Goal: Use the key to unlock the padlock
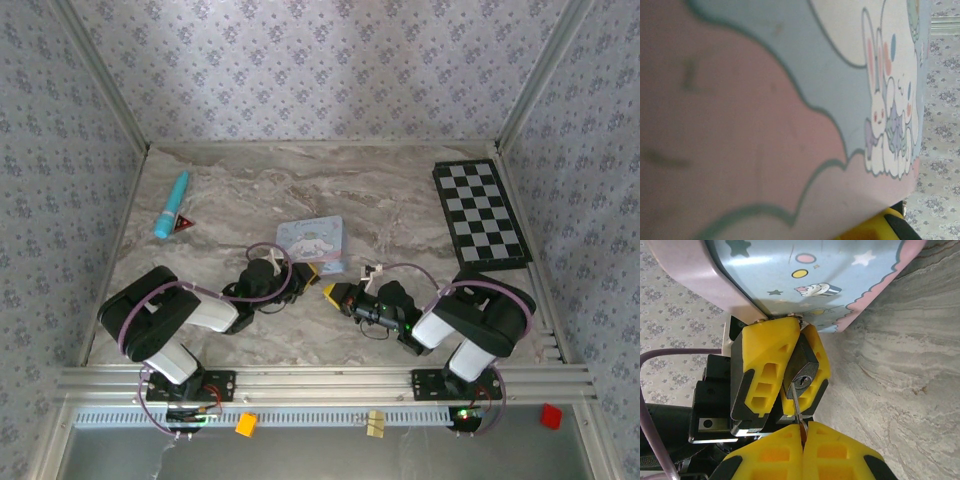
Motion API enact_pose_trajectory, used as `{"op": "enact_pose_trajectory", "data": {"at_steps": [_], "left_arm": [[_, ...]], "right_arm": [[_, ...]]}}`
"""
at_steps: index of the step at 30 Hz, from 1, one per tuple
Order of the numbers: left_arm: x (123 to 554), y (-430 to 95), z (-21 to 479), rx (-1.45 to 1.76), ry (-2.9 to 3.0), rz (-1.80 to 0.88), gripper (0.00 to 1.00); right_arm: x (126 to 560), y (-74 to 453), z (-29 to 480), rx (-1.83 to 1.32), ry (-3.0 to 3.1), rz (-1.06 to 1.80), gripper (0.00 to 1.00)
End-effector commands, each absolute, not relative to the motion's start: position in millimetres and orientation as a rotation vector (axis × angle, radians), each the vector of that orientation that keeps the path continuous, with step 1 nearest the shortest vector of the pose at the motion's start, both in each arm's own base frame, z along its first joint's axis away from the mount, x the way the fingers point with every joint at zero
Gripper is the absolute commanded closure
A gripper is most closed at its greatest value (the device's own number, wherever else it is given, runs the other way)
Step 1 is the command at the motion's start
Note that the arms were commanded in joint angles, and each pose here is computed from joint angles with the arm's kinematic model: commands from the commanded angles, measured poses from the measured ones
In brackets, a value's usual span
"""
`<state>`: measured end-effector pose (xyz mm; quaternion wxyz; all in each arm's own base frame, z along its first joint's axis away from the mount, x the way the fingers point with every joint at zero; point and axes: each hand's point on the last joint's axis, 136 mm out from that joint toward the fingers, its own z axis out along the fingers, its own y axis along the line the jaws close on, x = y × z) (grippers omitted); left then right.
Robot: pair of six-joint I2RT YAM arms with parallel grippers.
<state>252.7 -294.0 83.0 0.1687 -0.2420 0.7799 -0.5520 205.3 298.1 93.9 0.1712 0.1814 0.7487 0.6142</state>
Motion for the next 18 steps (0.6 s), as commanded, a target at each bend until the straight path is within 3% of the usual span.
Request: {"op": "enact_pose_trajectory", "data": {"at_steps": [1,18], "left_arm": [[251.3,-302.8,104.2,-0.659,2.151,-1.670,0.88],[252.7,-302.0,108.0,-0.678,2.143,-1.674,0.88]], "right_arm": [[207.8,300.3,100.1,0.507,2.094,1.751,1.00],[205.8,296.7,95.8,0.514,2.103,1.744,1.00]]}}
